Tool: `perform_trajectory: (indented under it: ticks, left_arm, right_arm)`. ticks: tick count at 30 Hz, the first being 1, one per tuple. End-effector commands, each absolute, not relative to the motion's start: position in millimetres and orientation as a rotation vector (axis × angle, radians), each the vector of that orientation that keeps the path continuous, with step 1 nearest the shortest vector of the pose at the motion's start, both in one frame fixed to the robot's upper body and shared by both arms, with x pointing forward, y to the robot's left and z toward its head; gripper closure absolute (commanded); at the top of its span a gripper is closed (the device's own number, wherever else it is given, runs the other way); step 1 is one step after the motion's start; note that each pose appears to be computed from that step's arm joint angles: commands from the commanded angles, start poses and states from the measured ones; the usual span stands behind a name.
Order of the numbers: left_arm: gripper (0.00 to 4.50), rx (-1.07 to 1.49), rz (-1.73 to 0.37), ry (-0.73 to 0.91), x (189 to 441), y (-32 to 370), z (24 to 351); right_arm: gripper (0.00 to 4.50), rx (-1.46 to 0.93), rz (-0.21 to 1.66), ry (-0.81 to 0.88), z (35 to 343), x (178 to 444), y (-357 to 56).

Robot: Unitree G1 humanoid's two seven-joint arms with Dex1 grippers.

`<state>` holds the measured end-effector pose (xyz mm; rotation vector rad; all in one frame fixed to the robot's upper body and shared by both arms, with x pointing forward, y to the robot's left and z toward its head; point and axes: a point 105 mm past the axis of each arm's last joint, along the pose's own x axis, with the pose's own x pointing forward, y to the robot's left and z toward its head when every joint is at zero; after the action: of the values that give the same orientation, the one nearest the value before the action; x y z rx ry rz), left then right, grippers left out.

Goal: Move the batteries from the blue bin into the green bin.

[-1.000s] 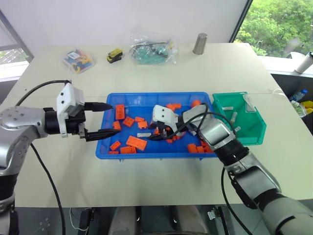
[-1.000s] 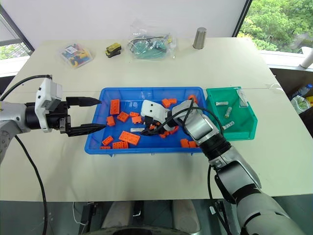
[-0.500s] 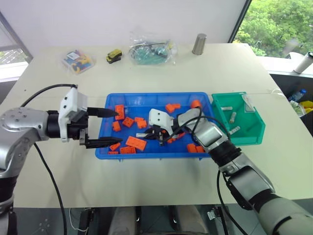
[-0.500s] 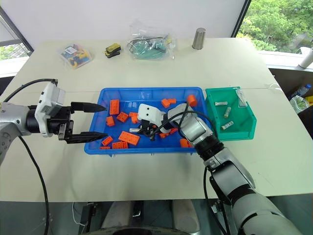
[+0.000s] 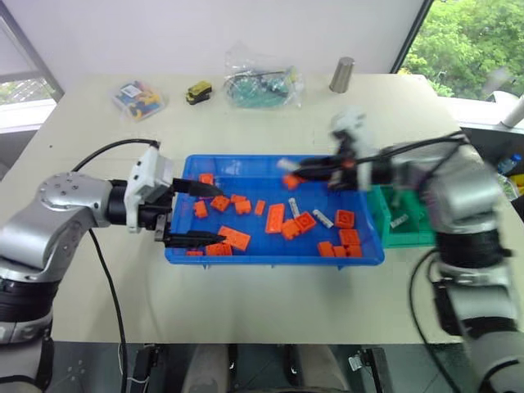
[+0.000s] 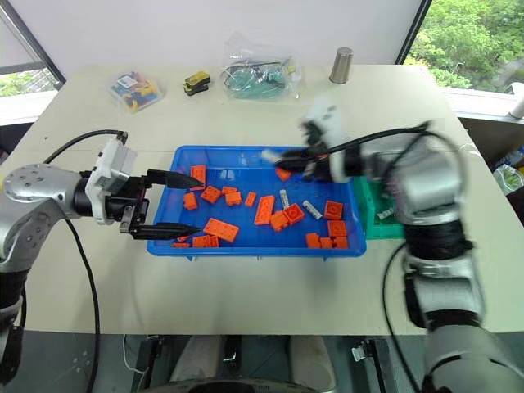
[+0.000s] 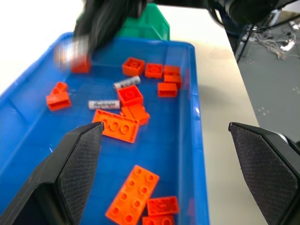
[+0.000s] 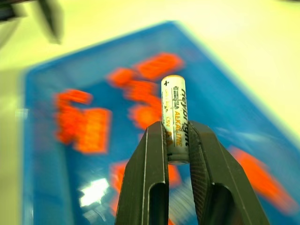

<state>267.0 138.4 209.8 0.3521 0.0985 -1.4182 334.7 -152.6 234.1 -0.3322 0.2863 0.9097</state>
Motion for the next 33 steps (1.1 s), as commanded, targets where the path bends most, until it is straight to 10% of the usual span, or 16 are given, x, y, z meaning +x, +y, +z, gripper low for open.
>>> perform_trajectory:
  ticks: [1,4,13,22,33]
  left_arm:
    - [0.0,0.375,-1.42,0.054,270.1,137.1,215.9]
    - [0.0,0.373,-1.421,0.042,273.3,135.9,215.6]
    - [0.0,0.379,-1.429,0.017,278.5,129.8,218.1]
    - [0.0,0.381,-1.418,0.011,277.2,129.1,219.4]
    - [0.0,0.386,-1.383,-0.002,273.7,129.8,220.8]
  right_arm:
    - [4.42,-0.343,0.749,0.301,238.9,328.2,-201.9]
    - [4.42,-0.352,0.618,0.346,232.3,323.8,-241.4]
    - [0.03,-0.343,0.493,0.353,222.3,335.0,-265.4]
    - [0.03,-0.396,0.762,0.23,255.0,364.1,-180.7]
    - [0.03,-0.362,0.93,0.47,170.0,358.1,-102.1]
